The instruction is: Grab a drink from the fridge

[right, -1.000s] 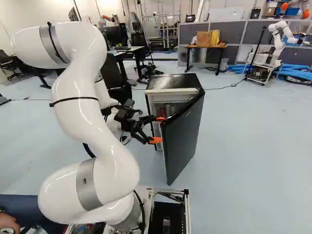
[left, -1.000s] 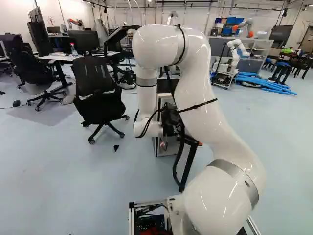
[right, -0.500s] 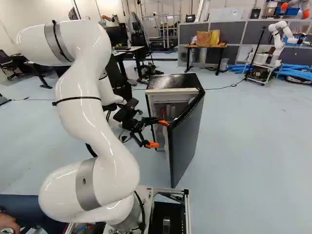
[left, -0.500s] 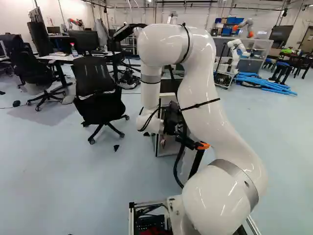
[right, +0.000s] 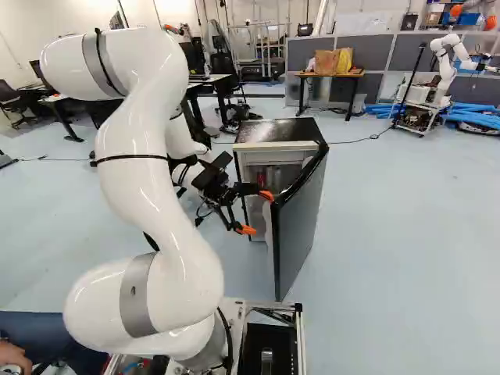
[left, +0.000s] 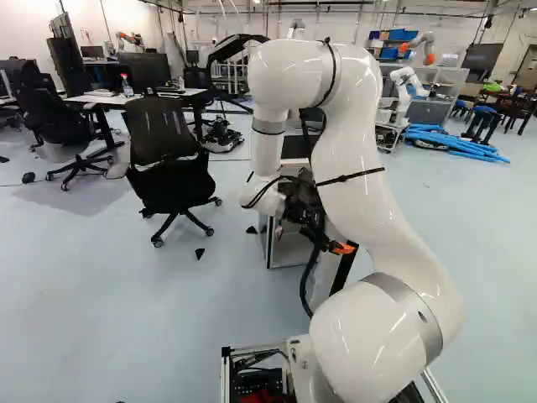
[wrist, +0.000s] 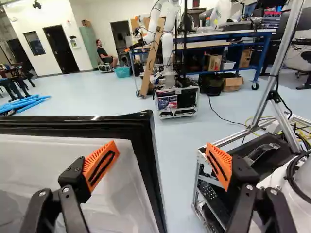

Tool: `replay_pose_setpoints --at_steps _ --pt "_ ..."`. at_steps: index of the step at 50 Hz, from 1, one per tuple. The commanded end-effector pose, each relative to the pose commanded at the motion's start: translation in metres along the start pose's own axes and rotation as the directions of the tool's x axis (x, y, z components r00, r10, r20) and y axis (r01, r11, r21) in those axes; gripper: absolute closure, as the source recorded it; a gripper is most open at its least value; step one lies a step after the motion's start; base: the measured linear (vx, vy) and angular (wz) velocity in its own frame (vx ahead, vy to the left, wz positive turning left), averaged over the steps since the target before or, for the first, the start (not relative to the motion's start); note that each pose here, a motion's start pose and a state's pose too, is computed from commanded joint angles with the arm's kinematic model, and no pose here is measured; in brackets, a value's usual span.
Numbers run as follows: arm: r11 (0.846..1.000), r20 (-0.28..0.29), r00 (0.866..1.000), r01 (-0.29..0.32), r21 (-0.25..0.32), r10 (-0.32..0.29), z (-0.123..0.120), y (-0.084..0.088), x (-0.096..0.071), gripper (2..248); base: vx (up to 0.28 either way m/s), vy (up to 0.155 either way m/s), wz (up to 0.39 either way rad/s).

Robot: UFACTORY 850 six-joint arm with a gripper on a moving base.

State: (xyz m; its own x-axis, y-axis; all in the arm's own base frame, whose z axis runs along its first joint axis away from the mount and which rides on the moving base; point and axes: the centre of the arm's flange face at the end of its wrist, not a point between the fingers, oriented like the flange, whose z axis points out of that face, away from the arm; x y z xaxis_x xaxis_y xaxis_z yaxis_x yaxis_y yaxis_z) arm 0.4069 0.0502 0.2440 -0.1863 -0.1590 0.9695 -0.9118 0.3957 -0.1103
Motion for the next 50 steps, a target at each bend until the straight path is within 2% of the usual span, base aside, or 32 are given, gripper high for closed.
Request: replay_pose_setpoints --at_steps 9,26,50 --pt "1.000 0.012 1.000 -0.023 -0.019 0.023 0.002 -0.011 0.005 3 0.000 0.000 0.000" --pt "0.995 0.058 0.994 -0.090 -0.037 0.092 -0.001 -0.025 0.038 3 0.000 0.000 0.000" --pt "0.988 0.065 0.989 -0.128 -0.084 0.134 0.012 -0.050 0.043 3 0.000 0.000 0.000"
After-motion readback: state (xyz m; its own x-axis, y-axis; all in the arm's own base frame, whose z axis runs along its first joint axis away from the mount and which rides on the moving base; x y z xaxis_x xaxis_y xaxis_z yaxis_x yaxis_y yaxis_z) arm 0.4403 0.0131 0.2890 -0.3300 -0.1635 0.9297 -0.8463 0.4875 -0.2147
